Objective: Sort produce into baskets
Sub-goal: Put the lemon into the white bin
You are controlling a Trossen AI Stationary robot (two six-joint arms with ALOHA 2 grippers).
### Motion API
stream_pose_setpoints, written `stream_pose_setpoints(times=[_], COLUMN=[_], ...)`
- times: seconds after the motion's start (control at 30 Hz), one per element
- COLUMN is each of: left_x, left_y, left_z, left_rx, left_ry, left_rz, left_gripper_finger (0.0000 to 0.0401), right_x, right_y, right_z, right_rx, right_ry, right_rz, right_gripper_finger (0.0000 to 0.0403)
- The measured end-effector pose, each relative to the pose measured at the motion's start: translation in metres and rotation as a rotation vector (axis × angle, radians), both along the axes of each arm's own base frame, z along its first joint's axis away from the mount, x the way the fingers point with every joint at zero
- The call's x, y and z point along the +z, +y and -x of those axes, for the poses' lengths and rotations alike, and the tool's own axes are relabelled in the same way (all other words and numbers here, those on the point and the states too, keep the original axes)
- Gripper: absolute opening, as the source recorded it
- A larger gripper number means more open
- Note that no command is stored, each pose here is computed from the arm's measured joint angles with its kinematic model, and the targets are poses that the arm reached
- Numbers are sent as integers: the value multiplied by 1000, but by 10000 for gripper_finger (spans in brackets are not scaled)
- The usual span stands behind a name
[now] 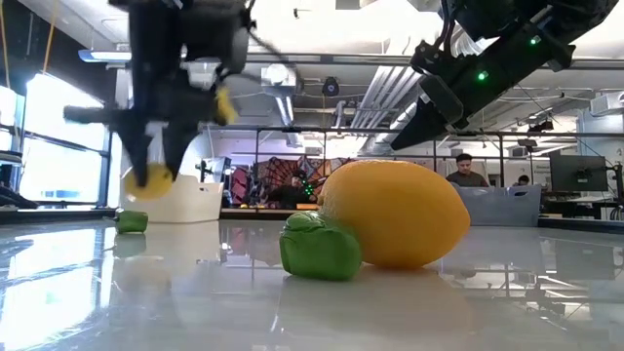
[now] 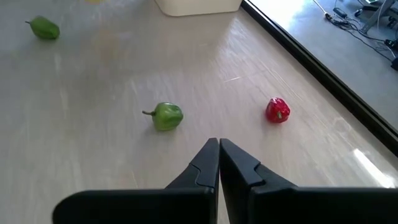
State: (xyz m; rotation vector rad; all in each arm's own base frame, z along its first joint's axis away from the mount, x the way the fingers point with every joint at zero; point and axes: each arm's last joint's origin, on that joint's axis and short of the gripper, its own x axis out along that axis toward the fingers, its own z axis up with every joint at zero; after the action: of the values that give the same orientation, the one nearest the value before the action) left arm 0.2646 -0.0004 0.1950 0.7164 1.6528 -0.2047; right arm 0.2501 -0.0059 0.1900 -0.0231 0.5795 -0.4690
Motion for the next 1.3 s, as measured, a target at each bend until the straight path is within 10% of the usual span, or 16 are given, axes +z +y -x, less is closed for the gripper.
stream_pose_setpoints(times=[0.37,0.63,1.3], left_x=[72,71,11], left_y=[104,180,227], left_z=[13,46,44], left_rx=[622,1030,1196], left_ry=[-355,-539,-408], left_rz=[-47,60,117], left_gripper_finger=[127,127,135], right_x=[0,0,-1], right_y=[0,0,0], right_z=[0,0,1], right_rx=[-1,0,-5], right_ry=[0,0,10], right_rz=[-1,-1,-11], right_gripper_finger=[3,3,3])
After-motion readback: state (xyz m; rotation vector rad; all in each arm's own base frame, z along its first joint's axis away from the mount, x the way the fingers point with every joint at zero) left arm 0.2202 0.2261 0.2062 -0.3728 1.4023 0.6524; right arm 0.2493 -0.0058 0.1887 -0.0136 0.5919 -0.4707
